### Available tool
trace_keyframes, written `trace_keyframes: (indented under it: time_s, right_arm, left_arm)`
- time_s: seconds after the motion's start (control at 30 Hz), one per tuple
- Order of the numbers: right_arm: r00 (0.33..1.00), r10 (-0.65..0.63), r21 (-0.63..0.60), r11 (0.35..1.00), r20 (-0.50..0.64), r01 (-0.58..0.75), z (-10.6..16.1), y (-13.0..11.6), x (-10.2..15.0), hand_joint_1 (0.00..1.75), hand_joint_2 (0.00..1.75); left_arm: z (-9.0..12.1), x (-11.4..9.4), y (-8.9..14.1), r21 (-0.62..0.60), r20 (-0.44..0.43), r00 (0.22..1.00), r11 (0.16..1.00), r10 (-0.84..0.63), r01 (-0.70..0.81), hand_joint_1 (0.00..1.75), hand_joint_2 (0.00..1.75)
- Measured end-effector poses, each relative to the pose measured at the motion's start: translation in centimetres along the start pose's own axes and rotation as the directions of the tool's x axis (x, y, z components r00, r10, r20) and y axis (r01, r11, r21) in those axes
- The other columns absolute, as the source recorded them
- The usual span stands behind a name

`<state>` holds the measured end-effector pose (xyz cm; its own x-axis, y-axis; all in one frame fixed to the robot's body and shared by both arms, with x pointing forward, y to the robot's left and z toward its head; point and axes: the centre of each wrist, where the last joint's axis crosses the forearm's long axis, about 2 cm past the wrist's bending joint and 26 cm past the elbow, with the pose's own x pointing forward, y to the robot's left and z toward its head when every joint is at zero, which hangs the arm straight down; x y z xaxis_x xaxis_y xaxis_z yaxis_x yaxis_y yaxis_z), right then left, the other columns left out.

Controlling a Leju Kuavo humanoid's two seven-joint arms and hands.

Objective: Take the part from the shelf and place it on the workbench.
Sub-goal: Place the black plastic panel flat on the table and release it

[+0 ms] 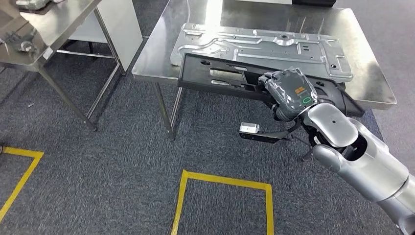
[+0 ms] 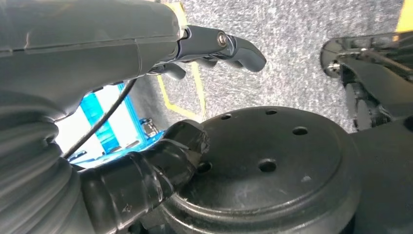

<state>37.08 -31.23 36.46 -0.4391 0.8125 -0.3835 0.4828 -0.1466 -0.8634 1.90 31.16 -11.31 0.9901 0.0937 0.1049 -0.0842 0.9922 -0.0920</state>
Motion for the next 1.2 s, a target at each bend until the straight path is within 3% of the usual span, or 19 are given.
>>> trace_keyframes:
  time_s: [0.53,1.2]
  right_arm:
    - [1.0,-0.013,-0.003,1.0,0.021,0.013,-0.6,0.3,1.3,1.75,1.75]
    - [1.0,0.008,0.003,1.0,0.012,-0.008,-0.5,-0.2,-0.3,1.75,1.75]
  left_arm:
    - [0.1,-0.3,0.3,0.007,-0.008,1.0,1.0,-0.003,0.003,0.0,1.75]
    - [0.0,0.1,0.2,0.004,0.001,1.0,1.0,-0.005,0.005,0.0,1.75]
